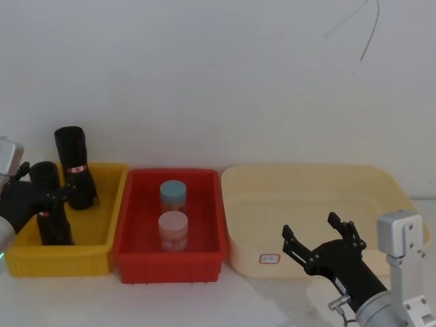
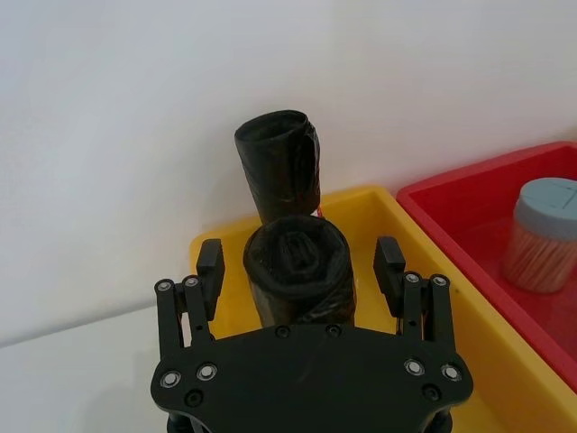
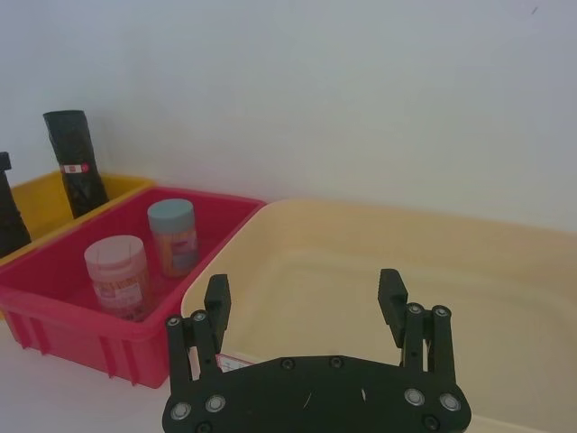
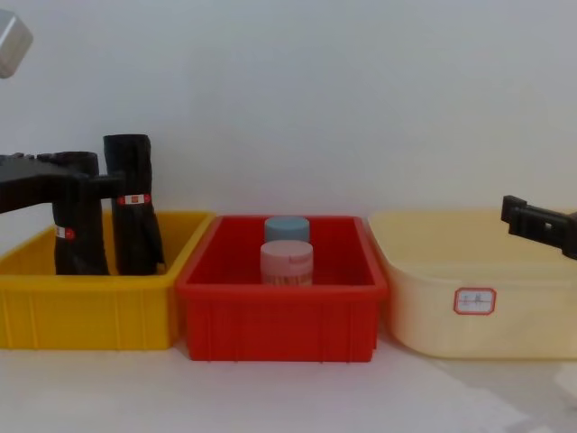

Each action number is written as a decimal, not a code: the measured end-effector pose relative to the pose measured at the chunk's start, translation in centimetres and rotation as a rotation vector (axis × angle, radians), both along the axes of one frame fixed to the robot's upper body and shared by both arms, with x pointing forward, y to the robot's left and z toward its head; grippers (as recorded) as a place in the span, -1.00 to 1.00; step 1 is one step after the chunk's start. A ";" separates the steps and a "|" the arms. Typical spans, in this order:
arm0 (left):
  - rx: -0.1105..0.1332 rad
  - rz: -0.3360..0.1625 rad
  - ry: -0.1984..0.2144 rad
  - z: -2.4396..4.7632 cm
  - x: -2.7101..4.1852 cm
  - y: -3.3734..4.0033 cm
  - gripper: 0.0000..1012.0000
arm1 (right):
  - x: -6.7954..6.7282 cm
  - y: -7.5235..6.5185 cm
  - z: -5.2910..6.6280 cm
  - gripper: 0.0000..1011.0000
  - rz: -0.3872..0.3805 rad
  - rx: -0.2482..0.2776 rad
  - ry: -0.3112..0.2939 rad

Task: Pick up the garbage bag with the one hand and transfer it to the other hand.

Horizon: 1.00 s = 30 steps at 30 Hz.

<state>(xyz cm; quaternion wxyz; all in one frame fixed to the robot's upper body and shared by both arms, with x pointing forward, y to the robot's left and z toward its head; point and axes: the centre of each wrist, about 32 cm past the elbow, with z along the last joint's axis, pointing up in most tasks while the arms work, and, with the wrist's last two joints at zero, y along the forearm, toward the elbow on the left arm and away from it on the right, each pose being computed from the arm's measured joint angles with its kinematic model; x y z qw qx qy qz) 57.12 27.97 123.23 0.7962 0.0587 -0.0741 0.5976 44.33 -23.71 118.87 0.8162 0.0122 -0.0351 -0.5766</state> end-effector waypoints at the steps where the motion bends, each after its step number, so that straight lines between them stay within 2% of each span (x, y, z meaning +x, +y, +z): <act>1: 0.002 0.004 0.003 0.02 0.22 -0.14 0.98 | 0.0 0.0 0.0 0.98 0.000 0.000 0.000; 4: 0.006 0.009 0.007 0.06 0.60 -0.36 0.95 | 0.0 0.0 0.0 0.98 0.000 0.000 0.000; 9: 0.010 0.015 0.012 0.10 1.05 -0.68 0.68 | 0.0 0.0 0.0 0.98 0.000 0.000 0.000; 10: 0.011 0.016 0.013 0.10 1.11 -0.70 0.68 | 0.0 0.0 0.0 0.98 0.000 0.000 0.000; 13: 0.013 0.018 0.015 0.12 1.27 -0.83 0.47 | 0.0 0.0 0.0 0.98 0.000 0.000 0.000; 14: 0.013 0.018 0.015 0.12 1.31 -0.86 0.47 | 0.0 0.0 0.0 0.98 0.000 0.000 0.000; 15: 0.014 0.019 0.016 0.14 1.38 -0.90 0.36 | 0.0 0.0 0.0 0.98 0.000 0.000 0.000; 17: 0.014 0.020 0.017 0.14 1.41 -0.92 0.32 | 0.0 0.0 0.0 0.98 0.000 0.000 0.000; 20: 0.016 0.021 0.018 0.17 1.55 -1.02 0.05 | 0.0 0.0 0.0 0.98 0.000 0.000 0.000; 30: 0.019 0.022 0.013 0.23 1.62 -1.09 -0.15 | 0.0 -0.1 0.0 0.98 0.002 -0.001 0.000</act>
